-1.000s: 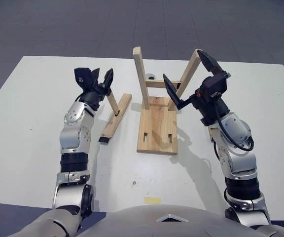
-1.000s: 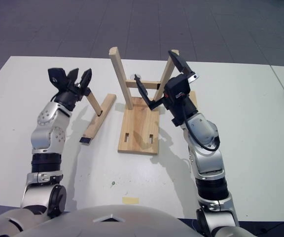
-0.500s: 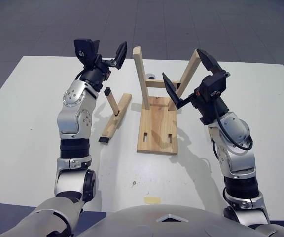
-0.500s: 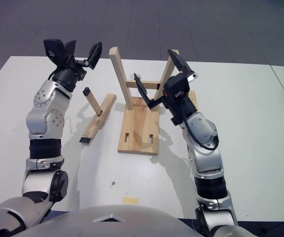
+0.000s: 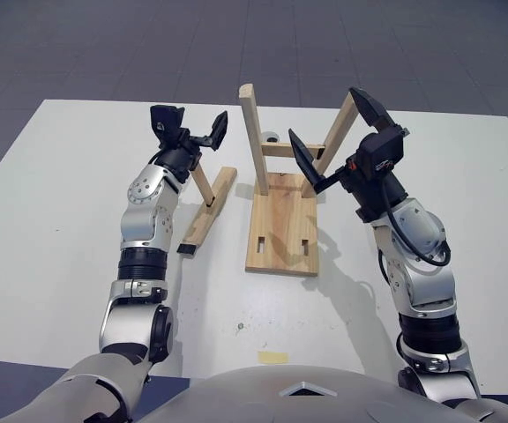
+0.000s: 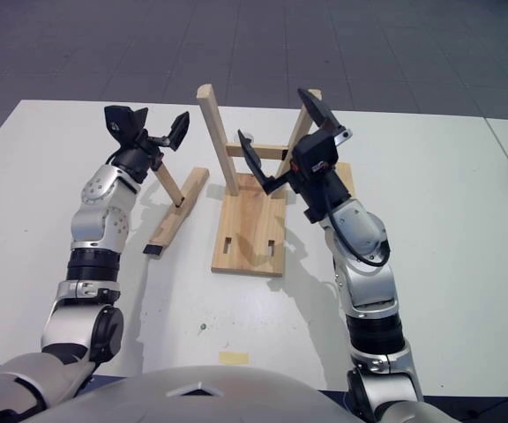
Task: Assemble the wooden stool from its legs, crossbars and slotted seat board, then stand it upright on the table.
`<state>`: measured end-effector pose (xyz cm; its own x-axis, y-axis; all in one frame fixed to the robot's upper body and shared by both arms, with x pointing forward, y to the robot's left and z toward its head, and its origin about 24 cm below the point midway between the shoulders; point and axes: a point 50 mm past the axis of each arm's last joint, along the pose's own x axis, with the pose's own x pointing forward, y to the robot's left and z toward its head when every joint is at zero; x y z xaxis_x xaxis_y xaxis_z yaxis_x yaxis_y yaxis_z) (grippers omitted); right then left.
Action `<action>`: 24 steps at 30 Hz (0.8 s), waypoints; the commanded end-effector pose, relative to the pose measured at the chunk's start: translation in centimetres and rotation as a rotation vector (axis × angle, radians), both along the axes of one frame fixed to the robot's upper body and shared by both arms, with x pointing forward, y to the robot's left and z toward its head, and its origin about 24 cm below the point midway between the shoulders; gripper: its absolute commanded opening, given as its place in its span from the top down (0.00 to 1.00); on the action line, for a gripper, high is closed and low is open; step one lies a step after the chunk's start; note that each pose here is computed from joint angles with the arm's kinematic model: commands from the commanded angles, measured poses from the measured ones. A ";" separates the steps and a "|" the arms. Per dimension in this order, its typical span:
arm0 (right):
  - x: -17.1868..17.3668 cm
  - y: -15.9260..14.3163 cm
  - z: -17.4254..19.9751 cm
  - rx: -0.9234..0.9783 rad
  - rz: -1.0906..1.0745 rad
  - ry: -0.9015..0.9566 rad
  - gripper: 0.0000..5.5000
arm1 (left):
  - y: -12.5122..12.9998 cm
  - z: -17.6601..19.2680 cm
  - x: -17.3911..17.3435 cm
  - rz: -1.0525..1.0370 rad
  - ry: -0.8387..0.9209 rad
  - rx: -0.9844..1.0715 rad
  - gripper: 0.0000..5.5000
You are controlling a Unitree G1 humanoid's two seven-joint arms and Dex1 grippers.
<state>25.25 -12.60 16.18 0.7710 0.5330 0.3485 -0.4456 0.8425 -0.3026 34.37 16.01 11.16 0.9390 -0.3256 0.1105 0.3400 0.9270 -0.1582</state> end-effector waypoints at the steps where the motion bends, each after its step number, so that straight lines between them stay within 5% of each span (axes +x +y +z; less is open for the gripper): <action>1: 0.0 0.3 0.0 0.005 0.012 0.008 0.02 | 0.7 0.7 -0.2 0.034 0.006 0.007 0.02; 11: -0.2 0.3 0.1 0.001 0.016 0.003 0.02 | -0.7 8.5 -0.3 0.010 -0.226 0.022 0.02; 20: -0.2 0.3 -0.1 -0.006 0.022 0.013 0.02 | -2.2 -4.0 -1.1 -0.097 0.164 0.248 0.02; 24: 0.0 0.2 0.0 -0.012 0.031 0.016 0.02 | -2.1 -4.8 -1.1 -0.073 0.175 0.226 0.02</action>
